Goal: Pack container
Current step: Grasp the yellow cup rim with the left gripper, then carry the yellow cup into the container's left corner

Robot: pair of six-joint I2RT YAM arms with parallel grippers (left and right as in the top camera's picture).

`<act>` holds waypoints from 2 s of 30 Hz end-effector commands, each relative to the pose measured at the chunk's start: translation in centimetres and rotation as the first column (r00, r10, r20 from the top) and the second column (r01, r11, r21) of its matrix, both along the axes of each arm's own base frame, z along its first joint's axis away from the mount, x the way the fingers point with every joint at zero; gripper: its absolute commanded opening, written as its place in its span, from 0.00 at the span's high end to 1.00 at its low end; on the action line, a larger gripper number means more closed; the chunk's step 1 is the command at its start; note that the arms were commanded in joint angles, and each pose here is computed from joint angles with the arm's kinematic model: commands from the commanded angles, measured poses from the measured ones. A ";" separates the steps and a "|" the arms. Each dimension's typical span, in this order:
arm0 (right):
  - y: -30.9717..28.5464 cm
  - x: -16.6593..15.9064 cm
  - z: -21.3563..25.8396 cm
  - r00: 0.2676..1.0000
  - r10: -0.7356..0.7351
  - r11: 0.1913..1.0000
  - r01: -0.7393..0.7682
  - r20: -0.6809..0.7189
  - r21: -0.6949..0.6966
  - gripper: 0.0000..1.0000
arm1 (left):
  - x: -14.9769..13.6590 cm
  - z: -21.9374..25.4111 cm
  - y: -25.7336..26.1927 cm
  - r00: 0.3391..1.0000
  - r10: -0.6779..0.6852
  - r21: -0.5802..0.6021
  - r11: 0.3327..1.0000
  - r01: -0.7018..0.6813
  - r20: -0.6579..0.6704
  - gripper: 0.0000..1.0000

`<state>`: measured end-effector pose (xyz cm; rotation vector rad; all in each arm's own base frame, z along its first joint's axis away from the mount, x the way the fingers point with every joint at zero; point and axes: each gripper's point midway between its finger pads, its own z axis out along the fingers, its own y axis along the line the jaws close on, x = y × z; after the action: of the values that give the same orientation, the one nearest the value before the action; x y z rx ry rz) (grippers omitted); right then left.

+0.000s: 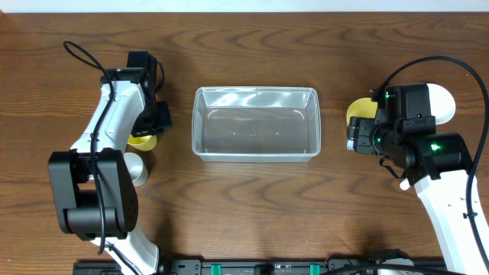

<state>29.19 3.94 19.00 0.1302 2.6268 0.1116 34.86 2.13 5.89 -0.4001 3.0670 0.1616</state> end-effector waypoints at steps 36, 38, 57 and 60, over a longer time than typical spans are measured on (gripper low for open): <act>-0.2 0.3 0.3 1.000 -0.026 1.000 0.026 0.012 0.006 0.24 | -0.1 14.1 -18.7 0.722 -0.611 0.051 0.773 0.632 0.324 0.94; -0.2 0.3 0.3 1.000 -0.026 1.000 0.026 0.012 0.006 0.24 | -0.3 12.8 -19.7 0.715 -0.634 0.044 0.756 0.653 0.294 0.94; -0.3 0.3 0.3 1.000 -0.026 1.000 0.026 0.009 0.005 0.24 | 1.9 5.1 -18.4 0.789 -0.597 -0.100 0.785 0.612 0.146 0.94; -0.3 0.2 0.3 1.000 -0.026 1.000 0.026 0.008 0.005 0.24 | 2.3 3.9 -18.4 0.791 -0.598 -0.104 0.785 0.611 0.131 0.94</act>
<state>29.27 3.95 19.04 0.1307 2.6230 0.1121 37.16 -16.13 11.22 0.5397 2.9102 -0.0903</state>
